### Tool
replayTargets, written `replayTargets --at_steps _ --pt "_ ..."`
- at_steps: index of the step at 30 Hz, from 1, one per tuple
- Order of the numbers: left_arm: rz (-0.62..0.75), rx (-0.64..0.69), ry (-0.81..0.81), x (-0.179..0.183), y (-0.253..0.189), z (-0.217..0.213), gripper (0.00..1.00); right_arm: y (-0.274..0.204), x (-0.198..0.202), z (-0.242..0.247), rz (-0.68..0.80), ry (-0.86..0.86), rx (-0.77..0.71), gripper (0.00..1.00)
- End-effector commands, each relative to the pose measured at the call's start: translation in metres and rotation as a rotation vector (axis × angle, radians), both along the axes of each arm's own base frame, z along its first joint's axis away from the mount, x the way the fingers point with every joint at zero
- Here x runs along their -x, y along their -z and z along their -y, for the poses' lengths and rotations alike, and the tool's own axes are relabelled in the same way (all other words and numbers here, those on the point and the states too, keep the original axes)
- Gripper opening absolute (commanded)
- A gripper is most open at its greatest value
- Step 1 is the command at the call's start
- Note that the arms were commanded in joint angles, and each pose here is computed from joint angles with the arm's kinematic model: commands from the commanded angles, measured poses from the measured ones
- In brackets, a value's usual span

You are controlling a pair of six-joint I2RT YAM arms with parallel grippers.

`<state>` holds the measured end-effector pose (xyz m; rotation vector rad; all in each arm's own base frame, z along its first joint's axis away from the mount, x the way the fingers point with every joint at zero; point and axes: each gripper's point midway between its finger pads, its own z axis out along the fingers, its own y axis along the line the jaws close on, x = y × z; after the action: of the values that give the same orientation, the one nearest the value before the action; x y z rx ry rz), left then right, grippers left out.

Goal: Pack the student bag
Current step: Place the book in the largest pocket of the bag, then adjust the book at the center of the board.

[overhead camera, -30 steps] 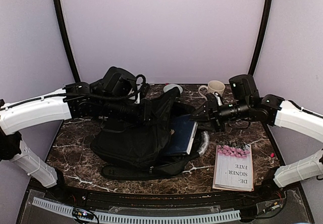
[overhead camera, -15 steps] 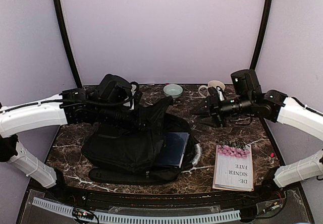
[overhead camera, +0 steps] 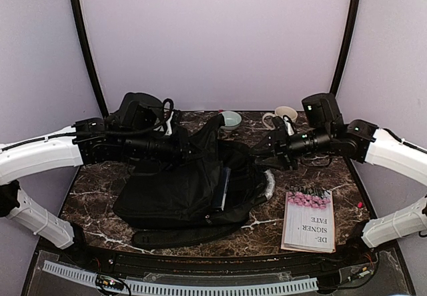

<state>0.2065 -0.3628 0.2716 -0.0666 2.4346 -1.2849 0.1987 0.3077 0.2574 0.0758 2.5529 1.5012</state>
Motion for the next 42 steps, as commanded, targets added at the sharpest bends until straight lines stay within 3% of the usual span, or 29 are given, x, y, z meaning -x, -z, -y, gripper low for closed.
replayTargets --at_steps 1,10,14,16,22,28,31,39,42 --pt "0.154 0.158 0.005 -0.004 -0.08 0.0 0.0 -0.007 -0.003 0.007 0.068 0.021 0.034 0.39" --pt "0.071 -0.221 0.007 0.0 -0.001 -0.033 0.0 0.037 -0.007 0.095 0.134 0.226 0.471 0.46" --pt "0.023 -0.276 0.057 0.006 0.029 -0.029 0.0 0.055 0.001 0.134 0.122 0.307 0.591 0.68" --pt "0.011 -0.284 0.074 0.006 0.039 -0.024 0.0 0.067 0.006 0.152 0.094 0.336 0.65 0.85" --pt "0.005 -0.297 0.119 0.004 0.051 -0.01 0.0 0.104 0.025 0.203 -0.018 0.395 0.875 0.94" --pt "-0.005 -0.307 0.151 0.004 0.058 -0.001 0.0 0.141 0.046 0.216 -0.112 0.394 0.91 0.94" --pt "-0.014 -0.313 0.155 0.005 0.062 -0.001 0.0 0.15 0.054 0.212 -0.134 0.38 0.871 0.99" --pt "-0.033 -0.308 0.161 0.008 0.072 0.0 0.0 0.173 0.059 0.2 -0.218 0.361 0.844 1.0" --pt "-0.029 -0.302 0.166 0.007 0.071 0.003 0.0 0.185 0.062 0.205 -0.242 0.355 0.896 1.0"
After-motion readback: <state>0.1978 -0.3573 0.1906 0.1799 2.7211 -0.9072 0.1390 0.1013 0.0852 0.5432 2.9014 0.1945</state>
